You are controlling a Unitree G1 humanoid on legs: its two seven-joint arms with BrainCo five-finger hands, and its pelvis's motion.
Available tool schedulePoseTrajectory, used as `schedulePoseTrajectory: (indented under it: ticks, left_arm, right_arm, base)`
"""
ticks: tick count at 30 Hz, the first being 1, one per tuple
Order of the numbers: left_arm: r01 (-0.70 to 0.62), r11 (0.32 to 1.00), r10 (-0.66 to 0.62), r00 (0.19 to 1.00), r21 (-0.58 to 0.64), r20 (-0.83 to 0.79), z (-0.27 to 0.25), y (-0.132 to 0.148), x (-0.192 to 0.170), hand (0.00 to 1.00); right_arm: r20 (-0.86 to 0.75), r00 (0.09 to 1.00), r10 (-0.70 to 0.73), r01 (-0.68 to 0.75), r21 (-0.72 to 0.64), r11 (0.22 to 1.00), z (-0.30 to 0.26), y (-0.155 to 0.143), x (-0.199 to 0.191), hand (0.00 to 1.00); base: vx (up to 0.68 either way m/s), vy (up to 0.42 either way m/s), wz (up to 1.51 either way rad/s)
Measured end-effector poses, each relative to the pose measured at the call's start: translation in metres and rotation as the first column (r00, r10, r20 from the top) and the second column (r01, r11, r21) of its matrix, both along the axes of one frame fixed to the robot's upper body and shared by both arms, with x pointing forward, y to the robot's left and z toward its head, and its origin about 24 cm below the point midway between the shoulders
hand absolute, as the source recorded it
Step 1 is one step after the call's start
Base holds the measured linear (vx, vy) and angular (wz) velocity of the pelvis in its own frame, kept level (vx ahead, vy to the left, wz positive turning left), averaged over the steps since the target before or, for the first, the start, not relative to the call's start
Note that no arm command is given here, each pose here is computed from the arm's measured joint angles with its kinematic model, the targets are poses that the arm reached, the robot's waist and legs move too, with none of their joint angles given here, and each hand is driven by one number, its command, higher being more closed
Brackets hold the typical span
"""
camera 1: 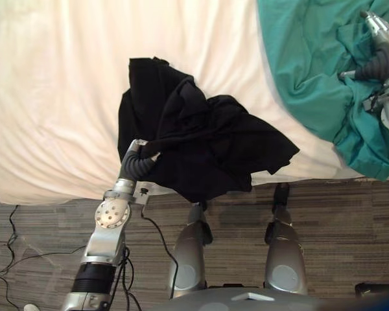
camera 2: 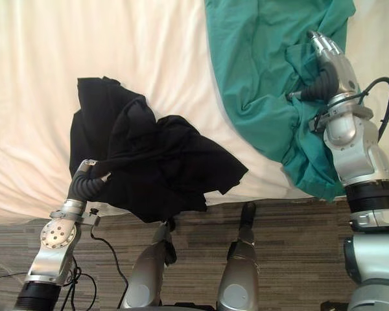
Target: Tidy the bed and pick cloth on bed and put in laundry
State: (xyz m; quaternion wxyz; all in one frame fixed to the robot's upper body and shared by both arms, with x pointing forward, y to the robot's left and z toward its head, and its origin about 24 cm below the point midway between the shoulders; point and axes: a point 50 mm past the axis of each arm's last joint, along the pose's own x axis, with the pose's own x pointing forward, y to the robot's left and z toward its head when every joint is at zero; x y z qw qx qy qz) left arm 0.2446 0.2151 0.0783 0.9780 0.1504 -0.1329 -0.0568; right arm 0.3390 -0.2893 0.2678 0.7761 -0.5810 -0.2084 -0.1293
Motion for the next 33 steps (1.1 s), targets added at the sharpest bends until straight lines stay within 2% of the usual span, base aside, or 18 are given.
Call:
schedulePoseTrajectory:
  ticks: [1, 6, 13, 19, 23, 26, 30, 33]
  left_arm:
    - [0.009, 1.000, -0.009, 1.000, 0.005, -0.001, 0.000, 0.000, 0.000, 1.00]
    - [0.058, 0.998, -0.058, 0.998, 0.024, -0.013, 0.004, 0.002, 0.000, 1.00]
    - [0.096, 0.995, -0.096, 0.995, 0.016, -0.038, -0.003, -0.008, -0.001, 1.00]
    - [0.086, 0.996, -0.087, 0.993, -0.017, -0.077, -0.012, -0.014, 0.000, 1.00]
    - [0.055, 0.996, -0.065, 0.983, -0.067, -0.170, -0.034, -0.020, 0.000, 1.00]
    - [0.025, 0.998, -0.040, 0.967, -0.063, -0.251, -0.051, -0.021, -0.001, 1.00]
    - [-0.018, 1.000, 0.013, 0.930, -0.010, -0.367, -0.079, -0.018, 0.005, 1.00]
    - [-0.048, 0.999, 0.052, 0.906, 0.020, -0.421, -0.093, -0.017, 0.008, 1.00]
  right_arm:
    - [-0.015, 1.000, -0.004, 0.004, -0.008, 1.000, -0.001, -0.001, 0.001, 1.00]
    - [-0.119, 0.990, -0.080, 0.064, -0.134, 0.989, -0.002, -0.019, 0.000, 1.00]
    - [-0.138, 0.981, -0.139, 0.123, -0.115, 0.986, -0.001, -0.033, 0.001, 1.00]
    - [-0.190, 0.973, -0.131, 0.133, -0.002, 0.991, -0.023, -0.031, 0.010, 1.00]
    - [-0.272, 0.958, -0.092, 0.135, 0.143, 0.980, -0.072, -0.026, 0.009, 1.00]
    - [-0.350, 0.936, -0.014, 0.120, 0.283, 0.952, -0.124, -0.010, 0.002, 1.00]
    - [-0.454, 0.886, 0.098, 0.143, 0.468, 0.872, -0.195, 0.023, -0.013, 1.00]
    - [-0.501, 0.851, 0.157, 0.169, 0.545, 0.821, -0.225, 0.044, -0.022, 1.00]
  base:
    - [-0.02, 0.008, 0.04]
    - [-0.01, 0.005, 0.02]
    - [-0.01, 0.000, 0.10]
    - [-0.02, 0.003, 0.04]
    - [0.02, -0.005, 0.00]
    - [0.04, -0.013, 0.05]
    - [0.03, -0.002, 0.00]
    - [-0.01, 0.007, -0.15]
